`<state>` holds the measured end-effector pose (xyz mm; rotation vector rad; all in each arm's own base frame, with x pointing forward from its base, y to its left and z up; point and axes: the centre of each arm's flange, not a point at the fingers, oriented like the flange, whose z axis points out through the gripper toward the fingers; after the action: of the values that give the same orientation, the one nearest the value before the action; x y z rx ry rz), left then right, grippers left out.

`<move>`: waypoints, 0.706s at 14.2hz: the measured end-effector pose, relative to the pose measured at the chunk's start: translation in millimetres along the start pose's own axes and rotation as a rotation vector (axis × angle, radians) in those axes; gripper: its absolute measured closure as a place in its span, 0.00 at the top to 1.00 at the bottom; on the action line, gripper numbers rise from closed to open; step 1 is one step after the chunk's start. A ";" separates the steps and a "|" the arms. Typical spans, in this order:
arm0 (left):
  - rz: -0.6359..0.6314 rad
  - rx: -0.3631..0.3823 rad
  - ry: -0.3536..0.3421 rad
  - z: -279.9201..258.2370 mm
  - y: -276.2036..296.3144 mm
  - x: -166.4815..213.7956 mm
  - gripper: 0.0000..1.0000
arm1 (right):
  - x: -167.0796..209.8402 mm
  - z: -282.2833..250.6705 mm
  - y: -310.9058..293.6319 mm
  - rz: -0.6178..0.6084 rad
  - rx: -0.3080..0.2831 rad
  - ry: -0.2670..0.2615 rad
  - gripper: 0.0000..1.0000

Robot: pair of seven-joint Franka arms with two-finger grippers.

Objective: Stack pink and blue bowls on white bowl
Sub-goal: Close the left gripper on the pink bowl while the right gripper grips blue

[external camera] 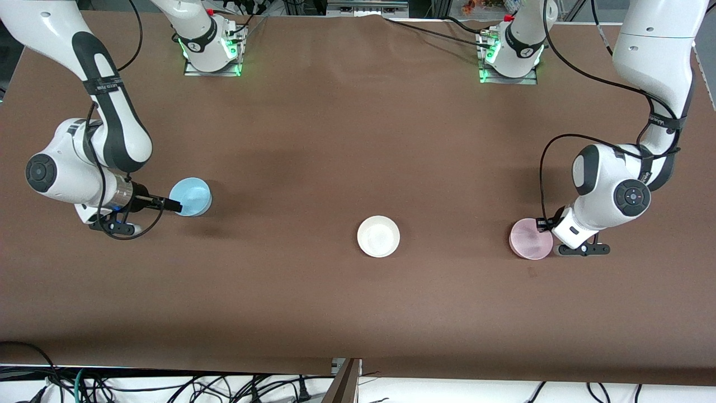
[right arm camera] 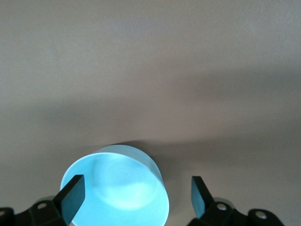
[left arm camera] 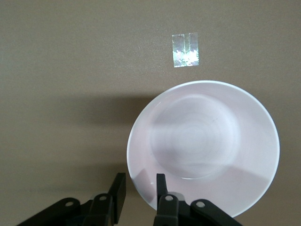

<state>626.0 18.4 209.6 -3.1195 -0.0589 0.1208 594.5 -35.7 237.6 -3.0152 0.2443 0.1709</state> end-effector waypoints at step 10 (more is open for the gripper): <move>-0.001 0.000 0.001 -0.9 -0.4 0.1 0.25 | -20.2 30.7 27.5 0.013 0.111 0.000 1.00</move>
<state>626.2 18.8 210.5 -3.1192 -0.0597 0.1186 567.0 -55.9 207.0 -2.9044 0.2646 0.1529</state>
